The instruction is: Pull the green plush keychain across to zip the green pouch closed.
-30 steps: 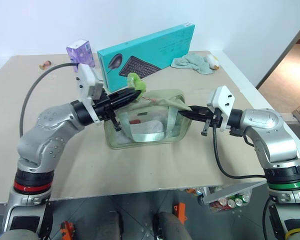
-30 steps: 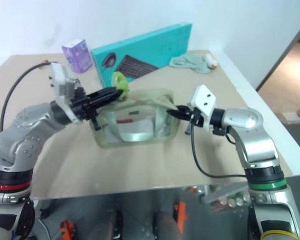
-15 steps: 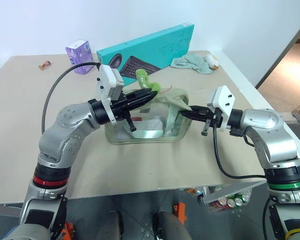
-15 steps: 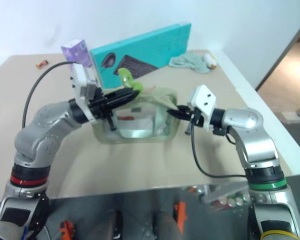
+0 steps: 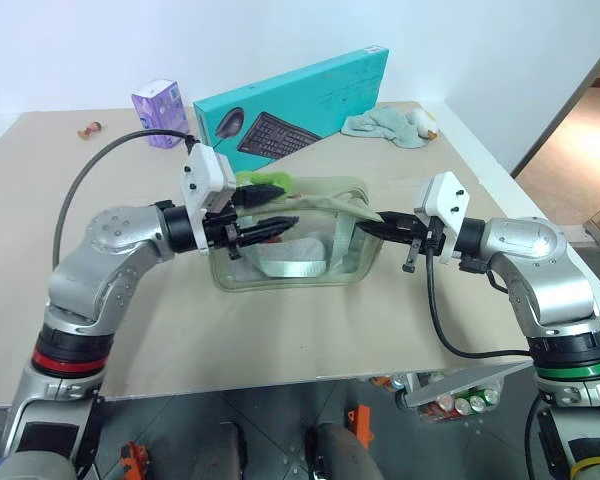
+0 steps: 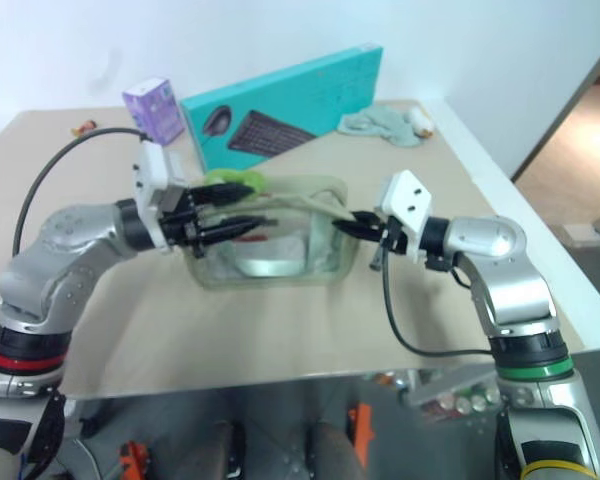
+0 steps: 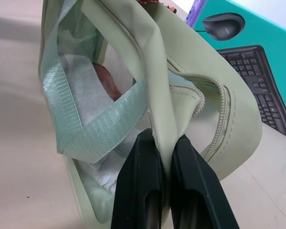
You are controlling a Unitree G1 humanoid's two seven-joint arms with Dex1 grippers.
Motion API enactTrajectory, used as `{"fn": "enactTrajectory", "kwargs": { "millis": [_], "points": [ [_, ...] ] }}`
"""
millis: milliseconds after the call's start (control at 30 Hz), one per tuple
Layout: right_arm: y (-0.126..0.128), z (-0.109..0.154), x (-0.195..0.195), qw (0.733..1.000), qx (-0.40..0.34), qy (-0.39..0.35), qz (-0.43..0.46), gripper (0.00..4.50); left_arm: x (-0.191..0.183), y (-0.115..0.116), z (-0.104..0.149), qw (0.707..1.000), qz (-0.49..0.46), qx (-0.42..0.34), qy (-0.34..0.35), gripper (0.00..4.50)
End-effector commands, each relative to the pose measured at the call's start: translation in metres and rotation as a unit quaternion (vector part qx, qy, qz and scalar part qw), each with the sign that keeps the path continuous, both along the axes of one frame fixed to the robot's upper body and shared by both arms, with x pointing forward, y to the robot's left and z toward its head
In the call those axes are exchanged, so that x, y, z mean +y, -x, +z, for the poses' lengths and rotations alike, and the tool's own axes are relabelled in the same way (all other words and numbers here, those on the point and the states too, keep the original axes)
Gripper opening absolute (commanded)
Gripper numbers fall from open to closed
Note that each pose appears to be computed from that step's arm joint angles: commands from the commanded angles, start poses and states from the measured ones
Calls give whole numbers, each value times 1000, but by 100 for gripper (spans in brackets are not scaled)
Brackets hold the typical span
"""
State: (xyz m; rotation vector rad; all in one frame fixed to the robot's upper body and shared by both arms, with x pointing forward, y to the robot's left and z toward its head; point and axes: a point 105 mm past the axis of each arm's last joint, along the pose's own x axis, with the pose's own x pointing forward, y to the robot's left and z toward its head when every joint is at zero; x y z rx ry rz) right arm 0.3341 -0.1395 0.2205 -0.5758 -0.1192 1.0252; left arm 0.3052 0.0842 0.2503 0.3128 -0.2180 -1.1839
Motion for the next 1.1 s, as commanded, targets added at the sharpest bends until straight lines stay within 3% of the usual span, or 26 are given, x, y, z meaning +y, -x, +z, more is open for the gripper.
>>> {"fn": "enactTrajectory", "kwargs": {
  "millis": [33,100,300,500,900,1033,1100],
  "points": [
    [2,14,2,1000,-28,-2,7,0,12,13,4,999,-9,-11,-31,398],
    [2,14,1,1000,-29,-2,7,0,19,20,4,999,-11,-7,-43,445],
    [2,14,-1,1000,-30,-1,4,0,48,33,10,999,43,20,7,445],
    [1,14,0,1000,-30,-2,7,0,76,28,1,987,141,37,65,445],
    [0,15,1,1000,-30,2,10,0,67,6,-31,982,164,47,78,445],
    [1,17,0,999,-31,2,6,0,62,0,-33,983,158,41,81,336],
    [1,17,-1,999,-32,1,5,0,60,-1,-32,984,155,33,82,253]
  ]
}}
